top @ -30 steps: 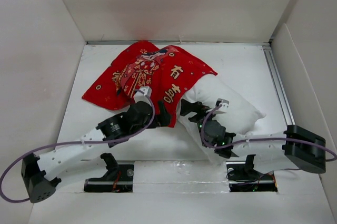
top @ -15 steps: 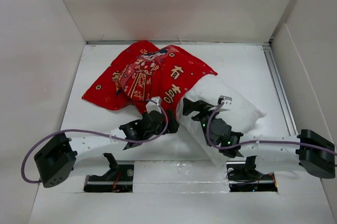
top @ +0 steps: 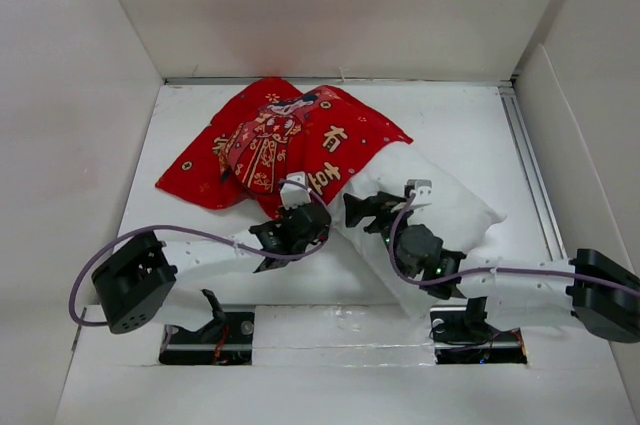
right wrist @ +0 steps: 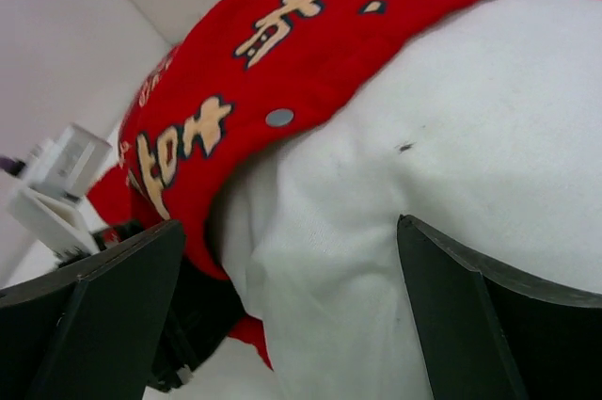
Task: Put the pillow into the pillowcase
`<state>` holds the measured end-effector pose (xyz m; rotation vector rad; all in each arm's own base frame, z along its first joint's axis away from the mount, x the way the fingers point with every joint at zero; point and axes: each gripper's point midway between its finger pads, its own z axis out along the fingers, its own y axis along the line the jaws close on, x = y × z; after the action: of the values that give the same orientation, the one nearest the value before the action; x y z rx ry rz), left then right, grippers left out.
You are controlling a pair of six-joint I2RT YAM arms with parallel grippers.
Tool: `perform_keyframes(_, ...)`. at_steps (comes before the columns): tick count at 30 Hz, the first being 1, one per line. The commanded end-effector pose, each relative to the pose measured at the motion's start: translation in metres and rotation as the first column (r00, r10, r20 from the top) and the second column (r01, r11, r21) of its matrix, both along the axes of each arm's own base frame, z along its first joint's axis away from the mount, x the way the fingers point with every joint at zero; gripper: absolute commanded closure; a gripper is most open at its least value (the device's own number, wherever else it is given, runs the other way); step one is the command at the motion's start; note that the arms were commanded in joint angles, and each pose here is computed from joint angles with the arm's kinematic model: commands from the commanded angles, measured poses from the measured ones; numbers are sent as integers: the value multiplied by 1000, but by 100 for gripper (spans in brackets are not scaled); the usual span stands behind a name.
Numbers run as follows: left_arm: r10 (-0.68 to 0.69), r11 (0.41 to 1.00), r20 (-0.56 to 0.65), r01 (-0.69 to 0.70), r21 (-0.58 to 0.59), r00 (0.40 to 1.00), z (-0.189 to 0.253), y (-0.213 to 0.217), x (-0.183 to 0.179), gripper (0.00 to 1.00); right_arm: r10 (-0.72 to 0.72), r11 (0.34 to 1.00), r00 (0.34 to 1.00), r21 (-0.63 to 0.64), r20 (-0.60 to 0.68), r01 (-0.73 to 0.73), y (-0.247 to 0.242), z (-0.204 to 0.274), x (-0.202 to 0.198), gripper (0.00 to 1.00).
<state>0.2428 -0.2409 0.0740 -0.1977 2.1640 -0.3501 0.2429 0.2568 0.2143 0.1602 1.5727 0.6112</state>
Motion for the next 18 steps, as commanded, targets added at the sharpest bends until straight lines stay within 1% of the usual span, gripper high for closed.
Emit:
perform_keyframes(1, 50, 999, 85, -51, 12, 995, 39, 2, 4, 100, 130, 978, 990, -169, 53, -120, 23, 1, -2, 0)
perform_keyframes(2, 55, 998, 106, -55, -6, 993, 55, 0, 5, 100, 160, 968, 985, -202, 56, -146, 29, -1, -3, 0)
perform_keyframes(3, 53, 998, 94, -55, 20, 994, 57, 5, 2, 100, 162, 962, 985, -230, 55, -145, 33, -3, -1, 0)
perform_keyframes(4, 53, 998, 95, -55, 16, 994, 65, 6, 2, 100, 153, 948, 988, -287, 32, -137, 35, -16, 2, 0)
perform_keyframes(5, 21, 1000, 88, -21, -6, 996, 77, 3, -3, 100, 134, 942, 991, -311, 17, -122, 35, -22, 5, 0)
perform_keyframes(6, 3, 1000, 100, 0, -30, 995, 95, -2, -3, 100, 72, 940, 997, -336, 7, -65, 28, -27, 13, 0)
perform_keyframes(7, -19, 1000, 87, 20, -16, 996, 100, 1, -7, 100, 35, 940, 999, -341, 6, -31, 28, -22, 25, 0)
perform_keyframes(8, -35, 999, 91, 38, -27, 995, 112, 0, -9, 100, 12, 911, 999, -412, -50, -32, 29, -47, 32, 0)
perform_keyframes(9, -60, 994, 115, 70, -80, 992, 137, -3, -12, 100, 18, 907, 997, -418, -72, -47, 34, -53, 39, 0)
perform_keyframes(10, -74, 993, 116, 83, -79, 991, 146, 0, -15, 100, 3, 914, 997, -405, -78, -35, 34, -51, 52, 0)
perform_keyframes(11, -79, 990, 126, 92, -103, 989, 158, -1, -17, 100, 14, 911, 995, -408, -97, -53, 39, -63, 58, 1)
perform_keyframes(12, -106, 984, 157, 127, -127, 982, 182, -2, -19, 100, 36, 914, 994, -399, -102, -74, 43, -66, 61, 8)
perform_keyframes(13, -121, 981, 166, 143, -129, 979, 191, -4, -20, 100, 94, 921, 991, -369, -101, -124, 54, -62, 65, 37)
perform_keyframes(14, -134, 979, 168, 156, -128, 977, 199, -3, -19, 100, 127, 927, 988, -343, -89, -151, 62, -57, 67, 54)
perform_keyframes(15, -149, 974, 181, 176, -145, 972, 212, -5, -18, 100, 169, 933, 983, -310, -67, -182, 73, -49, 67, 96)
perform_keyframes(16, -198, 960, 188, 230, -163, 962, 231, -9, -15, 100, 181, 935, 982, -300, -60, -190, 75, -44, 70, 100)
perform_keyframes(17, -228, 950, 193, 262, -173, 954, 239, -14, -14, 100, 198, 941, 979, -273, -35, -200, 83, -30, 72, 100)
perform_keyframes(18, -262, 937, 197, 297, -182, 945, 248, -19, -12, 100, 223, 953, 975, -217, 22, -213, 85, -3, 69, 100)
